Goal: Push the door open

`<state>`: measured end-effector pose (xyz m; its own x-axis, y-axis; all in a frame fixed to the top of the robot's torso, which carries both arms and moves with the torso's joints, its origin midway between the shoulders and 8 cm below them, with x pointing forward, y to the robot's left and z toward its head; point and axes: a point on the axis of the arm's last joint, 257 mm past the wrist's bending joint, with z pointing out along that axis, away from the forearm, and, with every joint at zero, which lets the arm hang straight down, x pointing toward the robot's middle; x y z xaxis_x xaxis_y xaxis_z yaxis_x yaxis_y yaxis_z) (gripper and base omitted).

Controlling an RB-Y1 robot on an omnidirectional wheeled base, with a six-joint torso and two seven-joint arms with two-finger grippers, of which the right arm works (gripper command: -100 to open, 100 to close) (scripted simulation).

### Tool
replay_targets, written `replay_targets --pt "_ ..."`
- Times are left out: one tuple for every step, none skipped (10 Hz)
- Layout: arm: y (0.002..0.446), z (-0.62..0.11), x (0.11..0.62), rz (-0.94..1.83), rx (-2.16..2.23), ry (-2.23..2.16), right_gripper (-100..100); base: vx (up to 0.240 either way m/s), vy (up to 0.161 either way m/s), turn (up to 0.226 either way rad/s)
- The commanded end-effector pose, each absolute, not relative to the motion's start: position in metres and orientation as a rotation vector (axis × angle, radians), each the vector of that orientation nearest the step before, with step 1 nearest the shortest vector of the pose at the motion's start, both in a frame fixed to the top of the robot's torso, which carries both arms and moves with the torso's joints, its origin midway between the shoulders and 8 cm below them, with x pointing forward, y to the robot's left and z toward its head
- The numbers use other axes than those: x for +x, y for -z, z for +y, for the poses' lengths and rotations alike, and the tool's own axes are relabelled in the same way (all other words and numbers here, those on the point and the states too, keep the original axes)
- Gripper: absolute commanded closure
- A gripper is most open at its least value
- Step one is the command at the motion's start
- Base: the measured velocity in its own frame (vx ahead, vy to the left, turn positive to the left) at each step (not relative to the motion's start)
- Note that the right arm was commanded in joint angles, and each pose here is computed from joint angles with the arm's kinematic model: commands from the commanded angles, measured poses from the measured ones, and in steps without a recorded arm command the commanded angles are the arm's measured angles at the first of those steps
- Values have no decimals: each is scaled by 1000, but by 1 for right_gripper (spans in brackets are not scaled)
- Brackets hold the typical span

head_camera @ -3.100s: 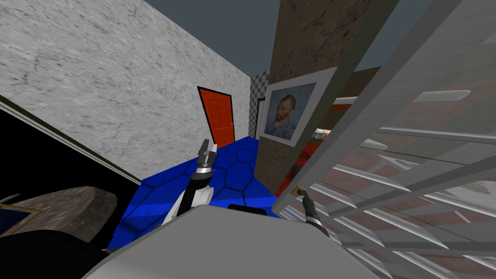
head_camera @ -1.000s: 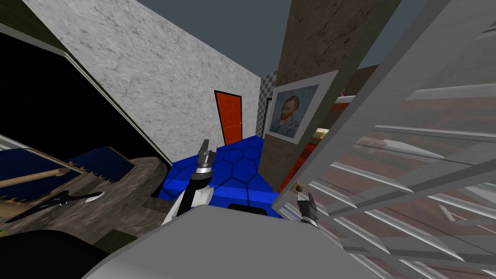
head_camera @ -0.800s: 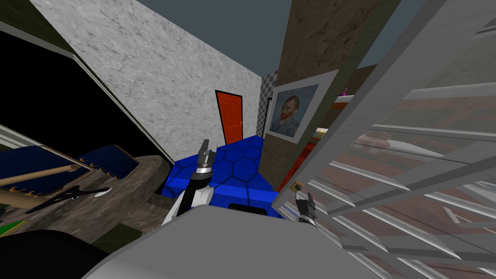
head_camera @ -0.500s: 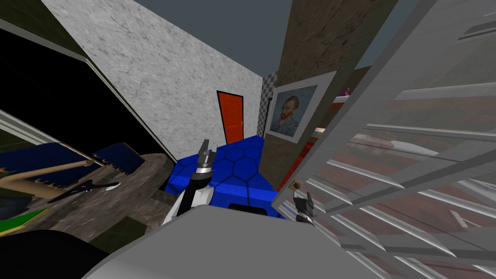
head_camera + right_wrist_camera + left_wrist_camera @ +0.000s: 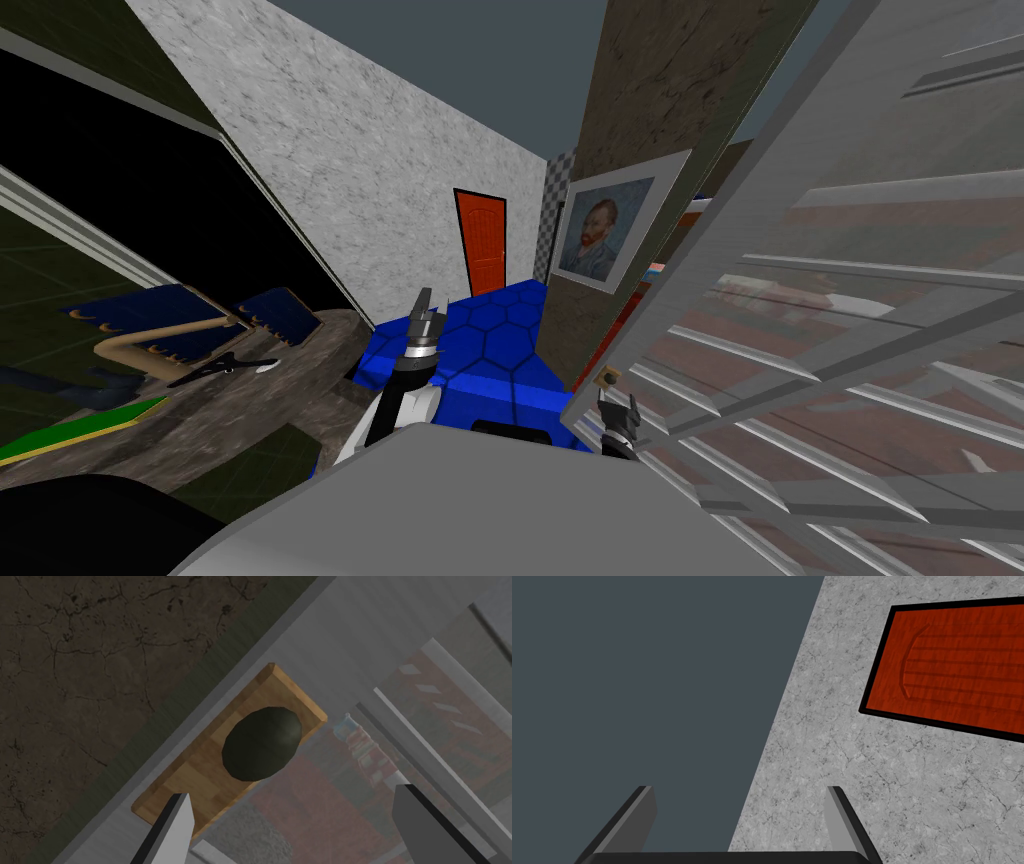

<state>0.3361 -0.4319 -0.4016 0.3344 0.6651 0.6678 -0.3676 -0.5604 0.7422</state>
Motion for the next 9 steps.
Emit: replay_targets --pt "403 -429 338 225 1691 -1427 -100 -59 -27 31" --pt "402 -424 342 165 1711 -1463 -100 -55 -23 53" --pt "402 -424 342 161 1712 -1466 -100 -46 -18 27" --pt "402 -419 345 96 1733 -1505 -100 -60 -21 49" --pt "402 -414 348 40 1749 -1535 -100 -86 -31 92" --pt "402 -414 348 31 1751 -1542 -100 -62 -22 36" --pt "402 -409 351 -34 1768 -1579 -100 -60 -17 54" --pt "402 -404 354 -90 1782 -1607 -100 -89 -22 79" --pt "402 -404 354 -98 1784 -1614 -100 -66 -17 24"
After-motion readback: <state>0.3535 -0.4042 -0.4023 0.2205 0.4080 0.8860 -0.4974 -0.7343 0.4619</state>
